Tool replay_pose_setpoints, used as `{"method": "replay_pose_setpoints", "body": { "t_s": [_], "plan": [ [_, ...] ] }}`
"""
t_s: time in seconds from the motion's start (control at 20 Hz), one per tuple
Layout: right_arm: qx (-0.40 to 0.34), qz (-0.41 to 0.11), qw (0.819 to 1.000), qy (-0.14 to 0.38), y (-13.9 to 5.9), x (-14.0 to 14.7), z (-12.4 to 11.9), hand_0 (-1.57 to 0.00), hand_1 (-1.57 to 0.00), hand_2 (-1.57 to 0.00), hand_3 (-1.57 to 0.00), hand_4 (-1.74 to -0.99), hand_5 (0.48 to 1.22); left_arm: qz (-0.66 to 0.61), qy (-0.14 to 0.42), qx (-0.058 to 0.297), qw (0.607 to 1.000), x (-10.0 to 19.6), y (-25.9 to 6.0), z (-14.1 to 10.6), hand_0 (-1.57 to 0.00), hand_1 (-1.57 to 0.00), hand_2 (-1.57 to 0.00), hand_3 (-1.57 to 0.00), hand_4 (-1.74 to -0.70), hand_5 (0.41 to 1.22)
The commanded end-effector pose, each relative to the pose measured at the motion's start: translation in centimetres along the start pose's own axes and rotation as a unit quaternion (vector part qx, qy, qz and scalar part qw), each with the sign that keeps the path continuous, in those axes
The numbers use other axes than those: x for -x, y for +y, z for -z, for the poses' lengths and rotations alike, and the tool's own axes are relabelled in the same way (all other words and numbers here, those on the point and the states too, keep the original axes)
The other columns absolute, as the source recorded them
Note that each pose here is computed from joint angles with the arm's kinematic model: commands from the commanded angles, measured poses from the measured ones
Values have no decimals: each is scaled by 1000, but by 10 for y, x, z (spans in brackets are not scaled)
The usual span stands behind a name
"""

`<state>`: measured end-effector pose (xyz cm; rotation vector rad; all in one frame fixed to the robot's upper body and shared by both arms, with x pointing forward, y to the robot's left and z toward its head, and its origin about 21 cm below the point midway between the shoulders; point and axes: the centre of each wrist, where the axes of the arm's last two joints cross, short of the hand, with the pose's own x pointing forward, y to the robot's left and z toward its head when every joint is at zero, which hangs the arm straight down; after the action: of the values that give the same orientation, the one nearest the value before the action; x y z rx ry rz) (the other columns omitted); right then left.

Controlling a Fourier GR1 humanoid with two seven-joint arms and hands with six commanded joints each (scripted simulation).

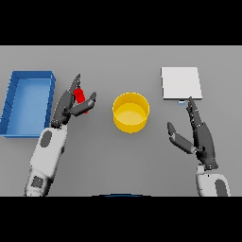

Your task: Pick up the red beaker and tilt it to pour out 1 green nut into yellow bowl. Pick up the yellow bowl and place it on the metallic measuring scale.

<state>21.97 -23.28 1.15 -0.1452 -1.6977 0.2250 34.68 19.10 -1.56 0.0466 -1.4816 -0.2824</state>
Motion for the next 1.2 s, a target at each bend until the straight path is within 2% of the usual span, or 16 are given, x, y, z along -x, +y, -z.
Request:
{"method": "replay_pose_setpoints", "body": {
  "t_s": [0.0,0.1,0.15,0.2,0.25,0.35,0.45,0.55,0.65,0.8,1.05,1.1,1.15],
  "plan": [
    [0,1,1000,-3,0,-2,0,1,1,1,1,-1305,681,1,-3,-1,1000,1,1,2,1,1,1,1,-1343,725],
    [4,-5,1000,2,-3,0,2,1,1,1,1,-1295,683,-12,-18,-3,1000,0,-4,5,1,1,-30,-3,-1389,752],
    [3,-9,1000,-1,-3,-1,3,1,1,1,1,-1291,684,-16,-15,-10,1000,1,-6,6,-81,-84,-122,-75,-1416,770],
    [2,-6,1000,-3,-2,-2,2,1,1,1,1,-1289,684,-24,-4,-13,1000,2,-9,8,-253,-276,-307,-220,-1444,795],
    [2,-7,1000,-1,-1,-2,4,1,1,1,1,-1286,685,-29,2,-19,999,0,-10,11,-458,-483,-501,-490,-1443,881],
    [3,-6,1000,0,-2,0,1,1,1,1,1,-1283,683,-10,1,-37,999,2,-16,11,-859,-875,-886,-879,-1439,1003],
    [3,-3,1000,-3,-5,-3,5,1,1,1,1,-1290,684,-2,-13,-37,999,-2,-17,13,-1115,-1125,-1133,-1128,-1443,1082],
    [-1,-4,1000,-5,-2,-2,5,1,1,1,1,-1293,682,-8,-15,-39,999,3,-20,12,-1279,-1286,-1290,-1288,-1447,1132],
    [-8,5,1000,3,-1,1,5,1,1,1,1,-1303,682,-9,-36,-47,998,2,-19,12,-1384,-1388,-1391,-1390,-1553,1129],
    [-11,-2,1000,-10,1,0,6,1,1,1,1,-1281,676,-16,-46,-47,998,-2,-21,13,-1475,-1478,-1479,-1478,-1645,1112],
    [-11,-15,1000,-16,4,1,8,1,1,1,1,-1255,672,6,-97,-60,993,-32,-14,15,-1540,-1540,-1541,-1541,-1709,1097],
    [-9,-21,1000,-18,-1,-1,8,1,1,1,1,-1250,672,19,-104,-56,993,-43,-15,16,-1546,-1546,-1547,-1547,-1716,1097],
    [-12,-20,1000,-20,2,-1,7,1,1,1,1,-1245,673,39,-112,-47,992,-50,-16,15,-1551,-1551,-1552,-1552,-1721,1101]
  ]
}}
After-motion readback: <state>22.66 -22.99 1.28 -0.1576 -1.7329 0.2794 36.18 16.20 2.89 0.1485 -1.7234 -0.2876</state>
